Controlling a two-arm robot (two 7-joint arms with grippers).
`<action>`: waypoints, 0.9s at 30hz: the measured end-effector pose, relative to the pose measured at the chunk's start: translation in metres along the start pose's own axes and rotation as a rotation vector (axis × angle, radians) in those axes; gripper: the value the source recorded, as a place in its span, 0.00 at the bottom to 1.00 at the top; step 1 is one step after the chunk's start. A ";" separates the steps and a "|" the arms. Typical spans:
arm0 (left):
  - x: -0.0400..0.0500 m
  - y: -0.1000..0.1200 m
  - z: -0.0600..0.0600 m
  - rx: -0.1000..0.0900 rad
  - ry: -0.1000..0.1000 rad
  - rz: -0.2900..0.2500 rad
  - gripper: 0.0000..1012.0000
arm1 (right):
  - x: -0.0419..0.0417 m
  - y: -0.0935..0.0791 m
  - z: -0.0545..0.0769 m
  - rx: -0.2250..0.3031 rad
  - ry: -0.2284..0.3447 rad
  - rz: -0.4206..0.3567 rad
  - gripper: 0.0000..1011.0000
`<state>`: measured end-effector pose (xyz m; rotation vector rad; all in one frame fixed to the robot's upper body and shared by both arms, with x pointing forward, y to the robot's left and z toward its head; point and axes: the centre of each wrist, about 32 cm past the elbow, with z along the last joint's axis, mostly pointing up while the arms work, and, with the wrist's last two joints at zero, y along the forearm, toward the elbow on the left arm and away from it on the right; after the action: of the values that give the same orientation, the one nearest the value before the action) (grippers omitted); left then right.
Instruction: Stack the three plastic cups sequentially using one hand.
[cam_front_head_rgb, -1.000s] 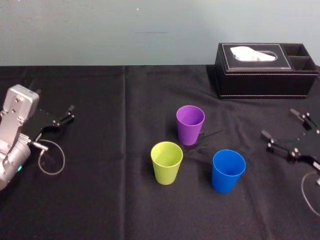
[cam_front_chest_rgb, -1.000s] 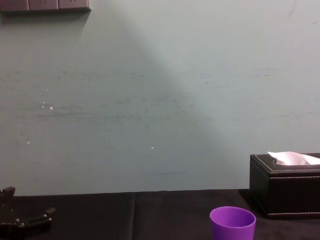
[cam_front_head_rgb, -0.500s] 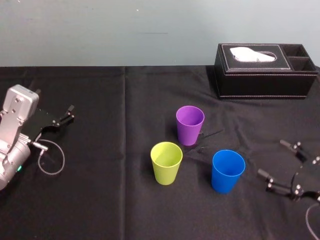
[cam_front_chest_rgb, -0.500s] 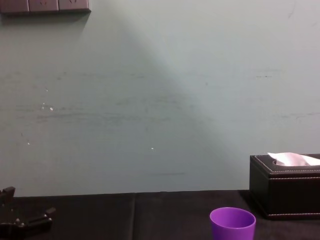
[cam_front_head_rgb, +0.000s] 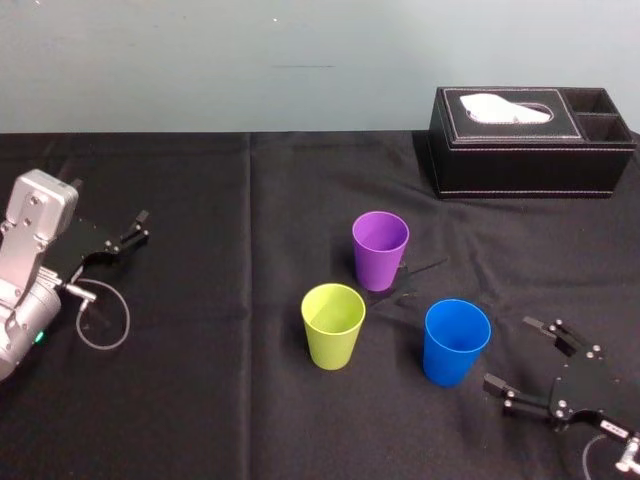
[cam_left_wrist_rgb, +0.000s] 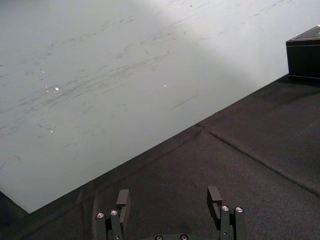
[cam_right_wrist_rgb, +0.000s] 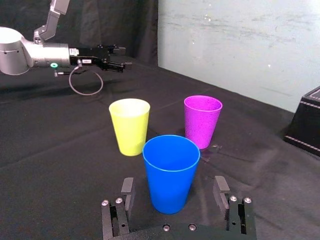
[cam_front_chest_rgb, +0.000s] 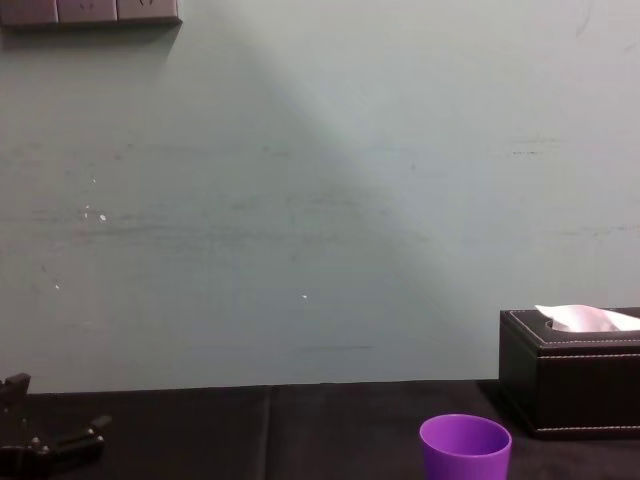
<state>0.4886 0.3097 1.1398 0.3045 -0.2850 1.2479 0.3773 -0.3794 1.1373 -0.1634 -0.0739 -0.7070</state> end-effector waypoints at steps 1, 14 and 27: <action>0.0000 0.000 0.000 0.000 0.000 0.000 1.00 | 0.0001 0.002 -0.002 -0.002 0.007 0.004 0.99; 0.0000 0.000 0.000 0.000 0.000 0.000 1.00 | 0.0023 0.019 -0.013 -0.018 0.059 0.032 0.99; 0.0000 0.000 0.000 0.000 0.000 0.000 1.00 | 0.0080 0.036 -0.011 -0.026 0.056 0.049 0.99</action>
<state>0.4886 0.3097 1.1398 0.3045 -0.2850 1.2479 0.4072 -0.3593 1.1225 -0.1699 -0.0073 -0.6632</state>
